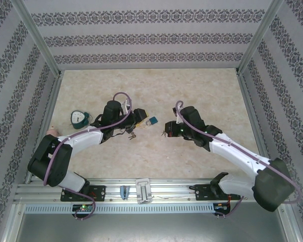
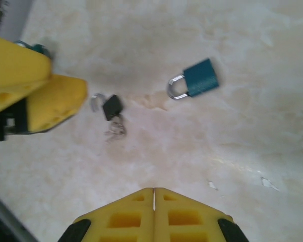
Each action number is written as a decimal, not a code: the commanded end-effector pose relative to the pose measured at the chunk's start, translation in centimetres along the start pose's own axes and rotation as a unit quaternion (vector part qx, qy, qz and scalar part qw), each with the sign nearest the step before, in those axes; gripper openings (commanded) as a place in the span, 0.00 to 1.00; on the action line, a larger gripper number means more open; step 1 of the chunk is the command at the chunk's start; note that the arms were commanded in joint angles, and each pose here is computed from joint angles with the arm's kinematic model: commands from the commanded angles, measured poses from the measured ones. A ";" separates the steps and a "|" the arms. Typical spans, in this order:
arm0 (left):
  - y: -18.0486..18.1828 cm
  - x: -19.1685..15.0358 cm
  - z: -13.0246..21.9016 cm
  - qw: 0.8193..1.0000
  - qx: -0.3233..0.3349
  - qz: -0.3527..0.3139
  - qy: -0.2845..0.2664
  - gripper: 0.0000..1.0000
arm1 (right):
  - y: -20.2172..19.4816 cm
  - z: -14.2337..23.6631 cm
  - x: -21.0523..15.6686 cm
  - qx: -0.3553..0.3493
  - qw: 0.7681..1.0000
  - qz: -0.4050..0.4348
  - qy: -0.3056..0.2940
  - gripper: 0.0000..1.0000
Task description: Unlock with the key
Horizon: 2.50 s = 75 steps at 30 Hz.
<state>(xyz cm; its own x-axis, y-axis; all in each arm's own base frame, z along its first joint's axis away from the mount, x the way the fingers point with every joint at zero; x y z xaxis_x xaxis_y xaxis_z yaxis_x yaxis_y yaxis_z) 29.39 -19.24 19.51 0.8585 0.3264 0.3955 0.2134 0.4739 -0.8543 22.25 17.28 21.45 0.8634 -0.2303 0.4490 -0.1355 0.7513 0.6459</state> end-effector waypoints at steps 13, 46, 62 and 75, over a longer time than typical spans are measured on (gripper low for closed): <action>-6.6 -0.5 -0.1 0.954 -0.266 -0.134 0.027 0.53 | 4.5 5.2 3.1 0.211 0.977 -0.013 0.018 0.00; -9.9 -2.4 -0.9 0.911 -0.377 -0.152 0.068 0.41 | 3.6 6.0 4.9 0.277 0.958 -0.079 -0.001 0.00; -9.2 -2.5 -1.5 0.921 -0.358 -0.133 0.084 0.17 | 3.3 6.4 4.9 0.277 0.957 -0.082 0.000 0.00; -8.3 -2.6 -1.4 0.929 -0.338 -0.122 0.084 0.09 | 2.8 6.6 4.8 0.276 0.957 -0.084 -0.007 0.00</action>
<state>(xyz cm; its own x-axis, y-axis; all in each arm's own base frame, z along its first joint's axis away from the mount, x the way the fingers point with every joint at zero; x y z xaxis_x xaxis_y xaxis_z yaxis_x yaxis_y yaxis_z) 26.31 -25.35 24.71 0.8141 0.1199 0.5682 0.5800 -0.1191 -0.8059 23.24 14.48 28.91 0.8957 -0.3324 0.2952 -0.2023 0.2867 0.9364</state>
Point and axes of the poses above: each hand's point on the last joint's axis, 136 mm out from that joint toward the fingers, its own z axis back along the fingers, its own y axis along the line the jaws close on, x = y × z, the point moved 9 cm from there along z, back along the fingers, and after that the axes turned 10 degrees about -z, right-handed, at the moved point
